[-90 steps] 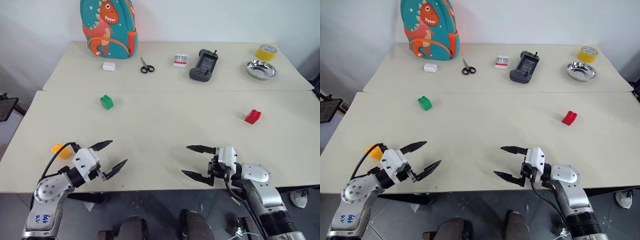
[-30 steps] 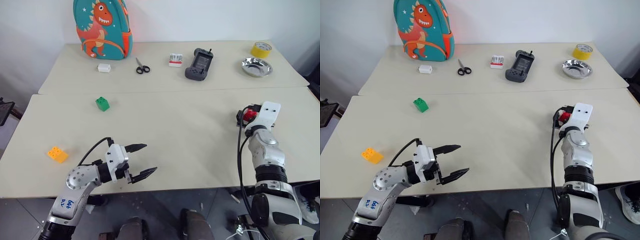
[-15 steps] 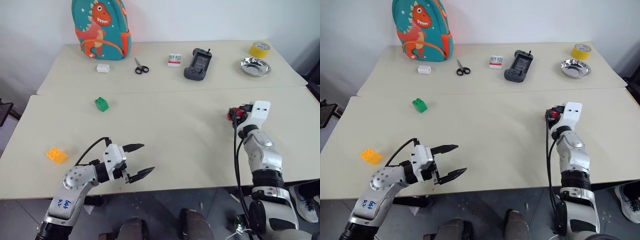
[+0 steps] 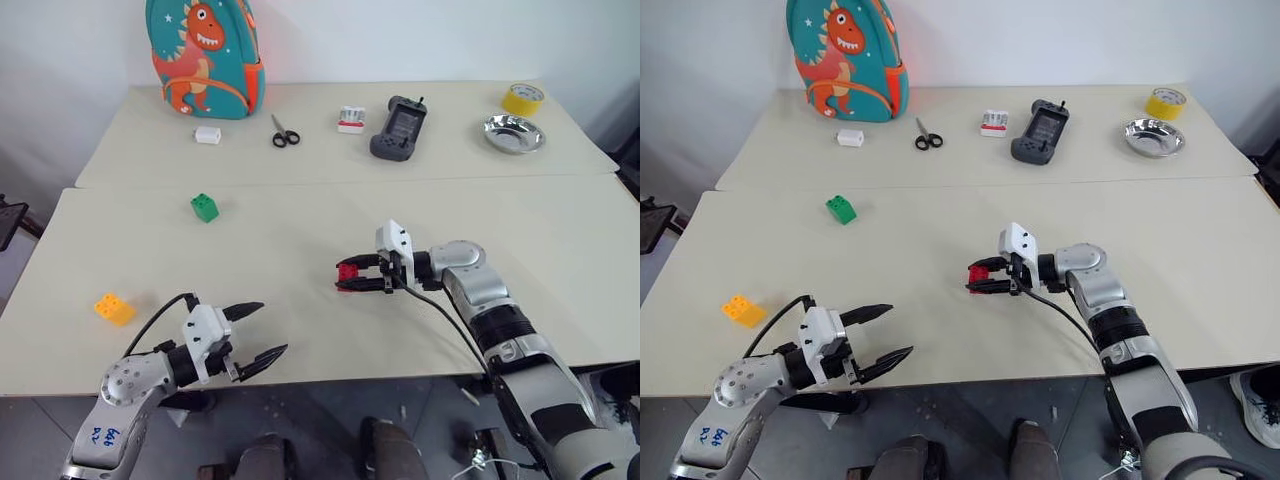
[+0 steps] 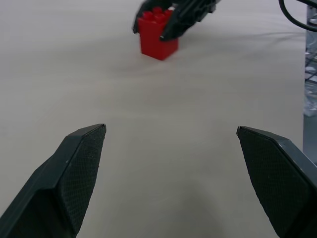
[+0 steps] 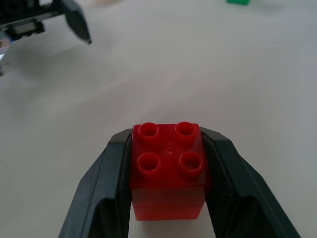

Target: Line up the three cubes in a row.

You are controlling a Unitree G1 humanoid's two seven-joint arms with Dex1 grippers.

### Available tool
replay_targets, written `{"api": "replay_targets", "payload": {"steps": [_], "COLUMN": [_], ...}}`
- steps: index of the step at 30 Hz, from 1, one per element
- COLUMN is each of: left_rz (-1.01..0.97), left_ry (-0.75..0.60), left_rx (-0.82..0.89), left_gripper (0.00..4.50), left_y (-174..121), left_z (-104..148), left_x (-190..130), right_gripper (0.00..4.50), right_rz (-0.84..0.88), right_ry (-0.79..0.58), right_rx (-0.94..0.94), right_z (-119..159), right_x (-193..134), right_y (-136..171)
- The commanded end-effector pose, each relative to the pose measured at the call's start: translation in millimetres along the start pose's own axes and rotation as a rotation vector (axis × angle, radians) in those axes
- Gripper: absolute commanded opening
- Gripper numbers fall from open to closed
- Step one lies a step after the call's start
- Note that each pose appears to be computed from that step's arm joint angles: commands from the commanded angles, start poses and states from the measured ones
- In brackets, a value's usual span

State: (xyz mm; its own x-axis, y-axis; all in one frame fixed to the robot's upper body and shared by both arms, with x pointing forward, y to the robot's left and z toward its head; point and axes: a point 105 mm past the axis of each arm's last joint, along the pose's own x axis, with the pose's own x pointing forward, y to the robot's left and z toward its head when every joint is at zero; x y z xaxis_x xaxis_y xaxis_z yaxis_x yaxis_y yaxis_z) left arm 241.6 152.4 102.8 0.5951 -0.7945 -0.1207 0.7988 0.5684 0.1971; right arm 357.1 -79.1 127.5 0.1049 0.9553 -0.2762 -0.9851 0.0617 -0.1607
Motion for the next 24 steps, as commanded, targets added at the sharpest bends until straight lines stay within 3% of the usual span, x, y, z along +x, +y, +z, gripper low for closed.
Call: {"api": "replay_targets", "payload": {"steps": [1,7,11,14,16,18,22,24], "left_rz": [0.026,0.047,0.092,0.285,0.419,0.51,0.665,0.802], "left_ry": [-0.013,-0.013,-0.014,-0.109,-0.137,-0.146,-0.094,-0.103], "left_rx": [0.034,0.026,0.024,0.04,0.043,0.035,0.064,0.019], "left_gripper": [4.5,4.5,4.5,4.5,4.5,4.5,4.5,4.5], "left_y": [0,0,5,27,38,42,37,36], "left_z": [8,7,5,14,15,14,3,-3], "left_x": [-7,-8,-15,-31,-46,-58,-86,-106], "right_gripper": [1.52,1.52,2.87,3.89,4.46,4.46,4.46,4.46], "right_rz": [0.032,0.022,-0.018,-0.046,-0.095,-0.07,-0.026,-0.077], "right_ry": [0.014,0.012,-0.037,-0.036,-0.138,-0.251,-0.269,-0.353], "right_rx": [-0.007,0.021,-0.015,-0.072,-0.097,-0.116,-0.151,-0.107], "right_z": [-4,-8,1,13,33,47,35,37], "right_x": [-6,-8,-12,-26,-35,-44,-58,-61], "right_y": [1,-2,-8,-10,-12,-2,30,36]}}
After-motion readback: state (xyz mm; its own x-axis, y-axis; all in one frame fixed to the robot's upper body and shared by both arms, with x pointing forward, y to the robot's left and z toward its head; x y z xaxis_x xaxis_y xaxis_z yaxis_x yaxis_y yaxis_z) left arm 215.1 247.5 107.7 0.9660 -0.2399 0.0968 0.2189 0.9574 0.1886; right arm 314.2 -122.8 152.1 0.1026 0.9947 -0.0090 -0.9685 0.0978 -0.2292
